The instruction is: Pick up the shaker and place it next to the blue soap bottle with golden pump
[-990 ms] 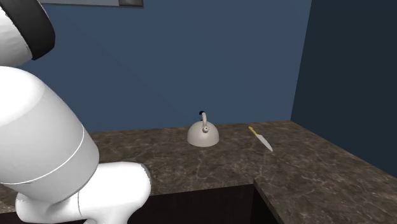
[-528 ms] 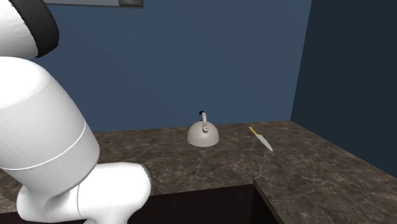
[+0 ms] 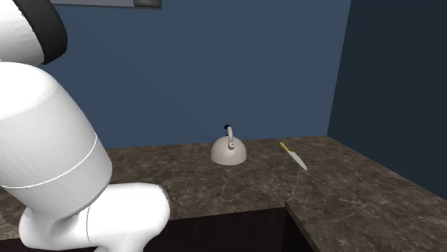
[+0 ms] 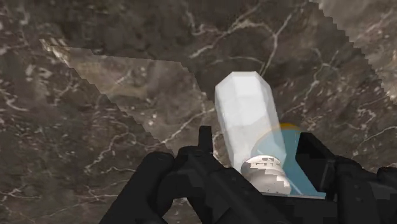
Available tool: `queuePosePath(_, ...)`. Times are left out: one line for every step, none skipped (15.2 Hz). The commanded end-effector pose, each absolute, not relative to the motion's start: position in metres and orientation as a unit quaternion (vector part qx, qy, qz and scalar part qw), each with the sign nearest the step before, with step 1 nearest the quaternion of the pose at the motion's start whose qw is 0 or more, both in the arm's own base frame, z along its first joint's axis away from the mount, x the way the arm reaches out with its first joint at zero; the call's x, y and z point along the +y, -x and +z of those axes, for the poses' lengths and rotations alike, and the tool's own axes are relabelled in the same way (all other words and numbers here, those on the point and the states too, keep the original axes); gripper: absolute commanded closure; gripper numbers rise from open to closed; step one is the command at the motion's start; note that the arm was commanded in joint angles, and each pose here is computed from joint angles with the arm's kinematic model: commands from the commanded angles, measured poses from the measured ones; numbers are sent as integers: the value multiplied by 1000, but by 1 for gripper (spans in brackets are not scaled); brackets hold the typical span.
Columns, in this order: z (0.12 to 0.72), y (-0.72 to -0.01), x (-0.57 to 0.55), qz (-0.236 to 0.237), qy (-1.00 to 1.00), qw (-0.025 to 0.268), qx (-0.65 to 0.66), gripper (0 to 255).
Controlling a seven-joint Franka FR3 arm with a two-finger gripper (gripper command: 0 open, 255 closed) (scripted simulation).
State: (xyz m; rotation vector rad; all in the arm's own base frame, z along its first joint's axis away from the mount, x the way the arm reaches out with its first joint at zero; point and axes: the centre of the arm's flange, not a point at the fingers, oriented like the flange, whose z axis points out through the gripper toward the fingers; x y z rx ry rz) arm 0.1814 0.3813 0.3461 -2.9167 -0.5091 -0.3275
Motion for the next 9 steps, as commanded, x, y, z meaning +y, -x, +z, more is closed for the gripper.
queuePosePath(346, -181, 381, -110, 976, 81, -170, 0)
queuePosePath(346, -181, 381, -110, 976, 81, -170, 0)
queuePosePath(346, -181, 381, -110, 976, 81, -170, 0)
queuePosePath(346, -181, 381, -110, 976, 81, -170, 0)
queuePosePath(346, -181, 381, -110, 976, 81, -170, 0)
queuePosePath(359, -179, 379, -110, 976, 81, -170, 0)
queuePosePath(371, -176, 376, -110, 976, 81, -170, 0)
queuePosePath(384, -174, 374, -110, 976, 81, -170, 0)
queuePosePath(394, -172, 372, -110, 976, 81, -170, 0)
